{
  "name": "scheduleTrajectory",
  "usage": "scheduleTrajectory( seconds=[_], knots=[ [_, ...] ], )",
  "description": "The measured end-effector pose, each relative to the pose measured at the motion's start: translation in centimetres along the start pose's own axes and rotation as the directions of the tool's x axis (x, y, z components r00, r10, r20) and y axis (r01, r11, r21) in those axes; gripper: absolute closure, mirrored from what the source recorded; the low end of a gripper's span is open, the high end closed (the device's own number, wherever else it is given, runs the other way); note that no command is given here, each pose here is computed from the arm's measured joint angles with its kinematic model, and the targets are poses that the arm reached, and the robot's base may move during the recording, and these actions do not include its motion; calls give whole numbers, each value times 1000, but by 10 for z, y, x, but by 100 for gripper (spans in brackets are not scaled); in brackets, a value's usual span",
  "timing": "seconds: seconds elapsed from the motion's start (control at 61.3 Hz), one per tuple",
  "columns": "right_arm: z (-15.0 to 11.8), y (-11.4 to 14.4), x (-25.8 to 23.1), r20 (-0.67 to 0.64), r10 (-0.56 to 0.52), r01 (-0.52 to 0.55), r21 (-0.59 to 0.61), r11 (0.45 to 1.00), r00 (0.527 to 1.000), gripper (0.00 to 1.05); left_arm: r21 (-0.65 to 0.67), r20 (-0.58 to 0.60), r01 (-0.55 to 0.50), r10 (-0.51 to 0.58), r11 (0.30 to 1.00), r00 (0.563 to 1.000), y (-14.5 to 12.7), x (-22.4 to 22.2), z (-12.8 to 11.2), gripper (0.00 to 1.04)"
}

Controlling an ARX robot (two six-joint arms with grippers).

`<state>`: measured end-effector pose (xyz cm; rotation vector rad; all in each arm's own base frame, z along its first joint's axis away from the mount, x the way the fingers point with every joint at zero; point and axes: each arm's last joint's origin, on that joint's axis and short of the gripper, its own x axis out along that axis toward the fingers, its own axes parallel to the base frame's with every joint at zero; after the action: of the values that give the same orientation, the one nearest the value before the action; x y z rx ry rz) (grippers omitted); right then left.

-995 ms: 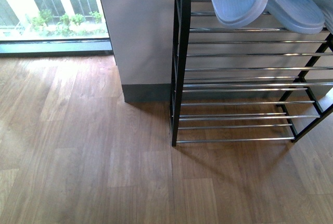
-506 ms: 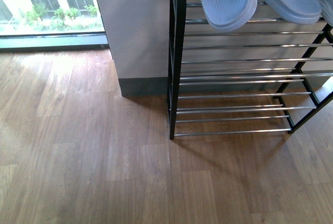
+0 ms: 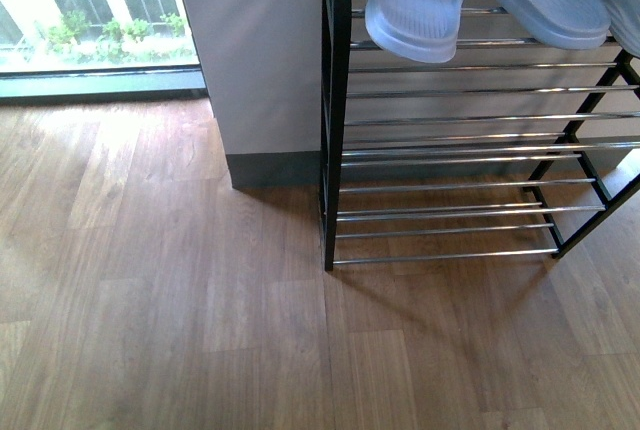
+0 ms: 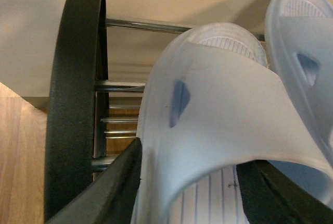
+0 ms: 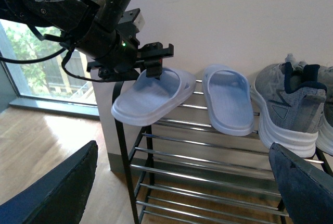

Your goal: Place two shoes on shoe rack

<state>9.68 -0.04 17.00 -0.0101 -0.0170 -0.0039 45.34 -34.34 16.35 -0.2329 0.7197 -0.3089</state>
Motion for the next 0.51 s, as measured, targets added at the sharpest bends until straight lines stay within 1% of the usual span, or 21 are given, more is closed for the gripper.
scheduleTrajectory(
  seconds=[0.049,0.114,0.13,0.147,0.163,0.212,0.245,0.294,0.343,0.408,0.457,0.506],
  knots=[
    [0,0,0,0,0,0,0,1000,1000,9,-4,-1,6,-6,1000,1000,-1,-1,1,33],
    [0,0,0,0,0,0,0,1000,1000,9,-27,-15,28,-29,999,999,-2,-5,3,21],
    [0,0,0,0,0,0,0,1000,1000,9,-30,-15,30,-31,999,999,-2,-6,4,21],
    [0,0,0,0,0,0,0,1000,1000,9,-40,-19,48,-49,998,999,-3,-8,4,16],
    [0,0,0,0,0,0,0,1000,1000,9,-45,-20,52,-53,998,998,-3,-8,4,16],
    [0,0,0,0,0,0,0,1000,1000,9,-68,-45,91,-94,994,995,-3,-14,4,8],
    [0,0,0,0,0,0,0,1000,1000,9,-79,-55,116,-120,990,991,-3,-19,4,8],
    [0,0,0,0,0,0,0,1000,1000,9,-111,-69,187,-196,976,978,-3,-26,4,10],
    [0,0,0,-1,0,0,0,1000,1000,9,-137,-68,250,-261,958,963,-3,-36,5,9],
    [0,0,0,0,0,0,0,1000,1000,9,-178,-55,307,-321,935,945,0,-52,10,9],
    [0,0,0,0,0,0,0,1000,1000,9,-241,-31,374,-392,896,919,8,-74,19,9],
    [0,0,0,0,0,0,0,1000,1000,9,-264,2,398,-412,879,911,17,-89,26,9]
  ],
)
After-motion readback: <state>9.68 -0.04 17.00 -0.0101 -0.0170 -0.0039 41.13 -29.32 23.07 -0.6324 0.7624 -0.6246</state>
